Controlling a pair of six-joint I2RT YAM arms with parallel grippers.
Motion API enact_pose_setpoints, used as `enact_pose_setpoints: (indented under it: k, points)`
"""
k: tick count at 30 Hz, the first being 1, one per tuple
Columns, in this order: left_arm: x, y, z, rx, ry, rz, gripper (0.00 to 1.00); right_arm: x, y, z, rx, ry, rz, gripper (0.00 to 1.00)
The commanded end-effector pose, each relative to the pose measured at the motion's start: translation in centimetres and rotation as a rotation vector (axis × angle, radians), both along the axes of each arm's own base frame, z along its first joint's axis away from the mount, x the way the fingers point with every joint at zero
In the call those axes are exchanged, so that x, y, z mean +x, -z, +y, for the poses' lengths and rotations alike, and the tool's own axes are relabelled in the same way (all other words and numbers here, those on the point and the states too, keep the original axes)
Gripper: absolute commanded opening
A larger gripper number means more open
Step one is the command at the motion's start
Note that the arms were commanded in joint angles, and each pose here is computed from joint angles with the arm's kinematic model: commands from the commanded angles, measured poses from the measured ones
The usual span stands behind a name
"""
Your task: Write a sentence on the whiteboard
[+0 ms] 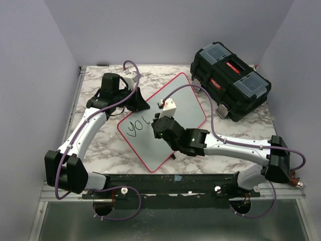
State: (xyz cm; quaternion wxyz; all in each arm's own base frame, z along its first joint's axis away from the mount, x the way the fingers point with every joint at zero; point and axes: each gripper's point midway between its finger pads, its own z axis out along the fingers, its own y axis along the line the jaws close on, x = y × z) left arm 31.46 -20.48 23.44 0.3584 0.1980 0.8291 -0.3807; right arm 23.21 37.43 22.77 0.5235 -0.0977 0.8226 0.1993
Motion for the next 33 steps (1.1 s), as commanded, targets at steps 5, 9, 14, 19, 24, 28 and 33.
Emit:
enact_pose_setpoints:
  k: [5,9,14,19,24,28,33]
  points:
    - [-1.1,1.5,0.4,0.081,0.024,-0.002,0.00,2.5,-1.0,-0.2,-0.041,0.071,-0.042,0.01]
    - [-1.1,1.4,0.4,0.079,0.024,0.000,0.00,3.1,-1.8,0.3,-0.038,0.066,-0.054,0.01]
    - [-1.2,1.4,0.3,0.079,0.026,-0.001,0.00,3.5,-2.7,1.2,-0.024,0.055,-0.068,0.01]
    - [-1.2,1.4,0.4,0.080,0.025,-0.001,0.00,3.6,-3.2,1.8,-0.017,0.044,-0.075,0.01]
    - [-1.2,1.4,0.3,0.081,0.027,-0.003,0.00,3.4,-2.8,1.7,-0.015,0.036,-0.064,0.01]
    - [-1.2,1.3,0.3,0.079,0.028,-0.005,0.00,3.0,-1.9,1.5,-0.007,0.036,-0.041,0.01]
    - [-1.2,1.3,0.3,0.078,0.027,-0.006,0.00,2.4,-0.5,1.2,-0.002,0.022,-0.003,0.00]
